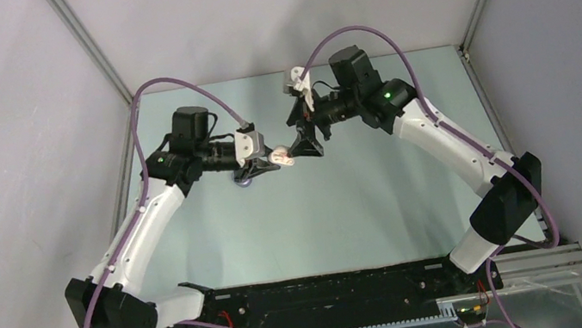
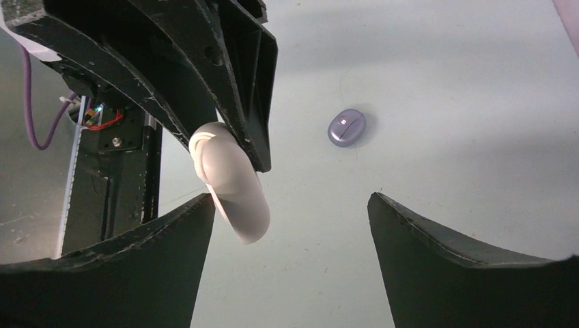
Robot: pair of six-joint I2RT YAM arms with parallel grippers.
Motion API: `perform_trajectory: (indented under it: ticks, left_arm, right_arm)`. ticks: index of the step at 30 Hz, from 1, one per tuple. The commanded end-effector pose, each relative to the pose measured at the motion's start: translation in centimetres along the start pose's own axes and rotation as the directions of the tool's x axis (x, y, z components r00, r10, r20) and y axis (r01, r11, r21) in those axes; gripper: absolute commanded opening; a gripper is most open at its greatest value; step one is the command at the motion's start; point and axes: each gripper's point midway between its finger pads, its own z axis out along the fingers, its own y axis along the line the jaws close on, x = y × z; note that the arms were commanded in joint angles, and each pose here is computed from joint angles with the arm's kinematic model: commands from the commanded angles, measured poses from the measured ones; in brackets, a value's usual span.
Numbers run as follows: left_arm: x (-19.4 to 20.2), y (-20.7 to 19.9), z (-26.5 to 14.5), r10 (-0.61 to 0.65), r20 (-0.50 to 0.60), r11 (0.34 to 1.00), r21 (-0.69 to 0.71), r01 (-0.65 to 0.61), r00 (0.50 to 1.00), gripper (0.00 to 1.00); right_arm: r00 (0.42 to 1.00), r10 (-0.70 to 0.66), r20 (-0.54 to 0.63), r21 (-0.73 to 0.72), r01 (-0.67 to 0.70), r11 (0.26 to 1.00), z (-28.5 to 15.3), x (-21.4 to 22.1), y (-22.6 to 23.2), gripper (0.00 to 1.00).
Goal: Insert the wireless bluetooth earbuds into the charging case
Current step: Open the charging case, then adjust the earbud with the charging case.
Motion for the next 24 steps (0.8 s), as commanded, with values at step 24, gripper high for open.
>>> perform_trajectory:
  ticks: [24]
  left_arm:
    - [-1.5, 0.2, -0.4, 0.062, 0.018, 0.998, -0.022, -0.061, 0.998, 0.00]
  right_arm:
    - [0.994, -0.095, 0.046, 0.022, 0.094, 0.995, 1.0, -3.2, 0.3, 0.84]
